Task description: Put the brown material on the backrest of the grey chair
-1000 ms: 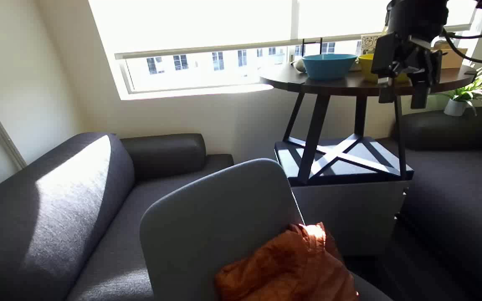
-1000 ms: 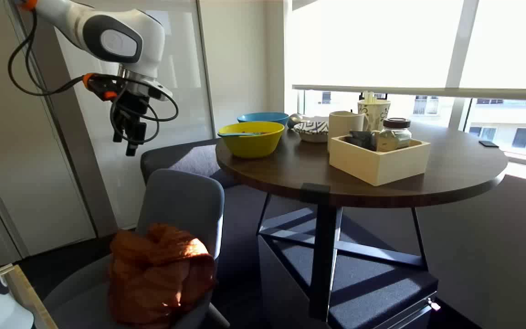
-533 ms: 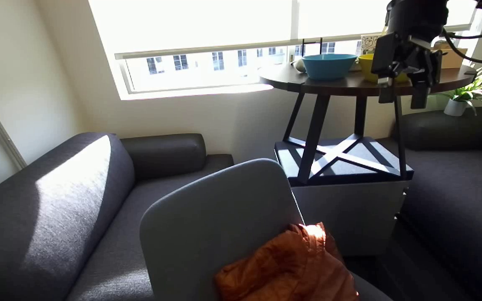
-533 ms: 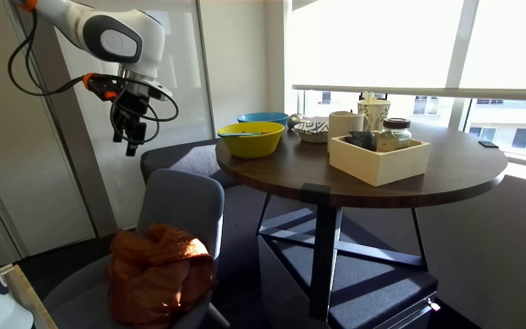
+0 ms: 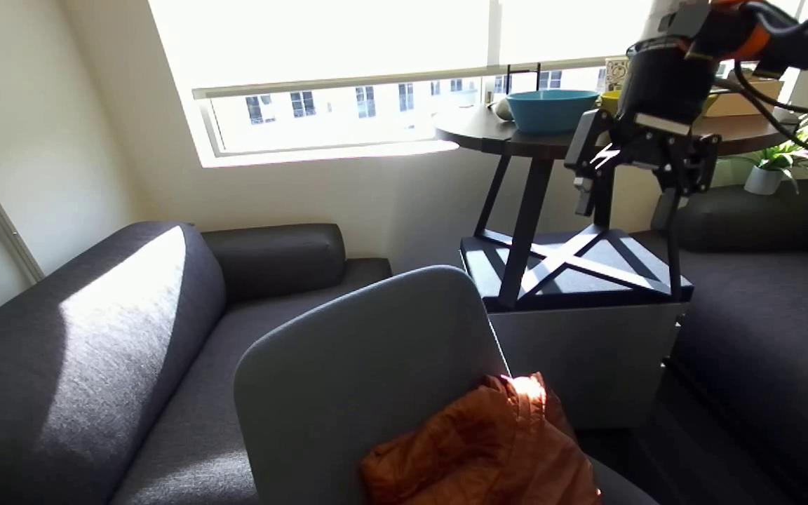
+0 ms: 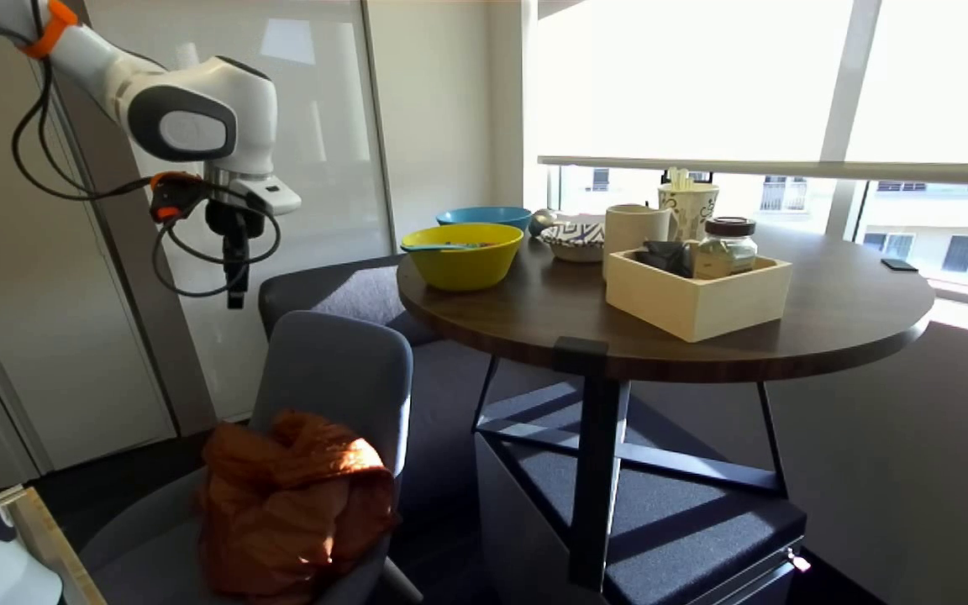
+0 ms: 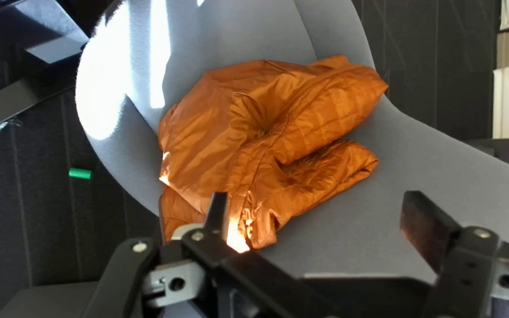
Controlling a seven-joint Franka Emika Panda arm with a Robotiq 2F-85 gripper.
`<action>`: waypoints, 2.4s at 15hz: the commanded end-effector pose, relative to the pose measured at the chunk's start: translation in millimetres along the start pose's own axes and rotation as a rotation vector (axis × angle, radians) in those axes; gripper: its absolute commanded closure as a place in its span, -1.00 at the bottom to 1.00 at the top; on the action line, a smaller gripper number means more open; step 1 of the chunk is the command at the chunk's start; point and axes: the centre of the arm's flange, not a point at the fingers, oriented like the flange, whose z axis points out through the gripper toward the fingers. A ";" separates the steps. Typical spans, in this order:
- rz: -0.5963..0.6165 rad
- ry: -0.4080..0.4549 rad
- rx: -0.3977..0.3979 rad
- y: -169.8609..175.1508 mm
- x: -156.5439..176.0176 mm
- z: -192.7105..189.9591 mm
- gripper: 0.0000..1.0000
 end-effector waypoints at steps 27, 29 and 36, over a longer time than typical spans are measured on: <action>0.466 0.163 0.343 -27.8 84.6 256.3 -1.00; 0.363 0.101 0.322 -5.6 95.2 271.6 -1.00; 0.309 0.015 0.263 44.9 104.8 298.9 -1.00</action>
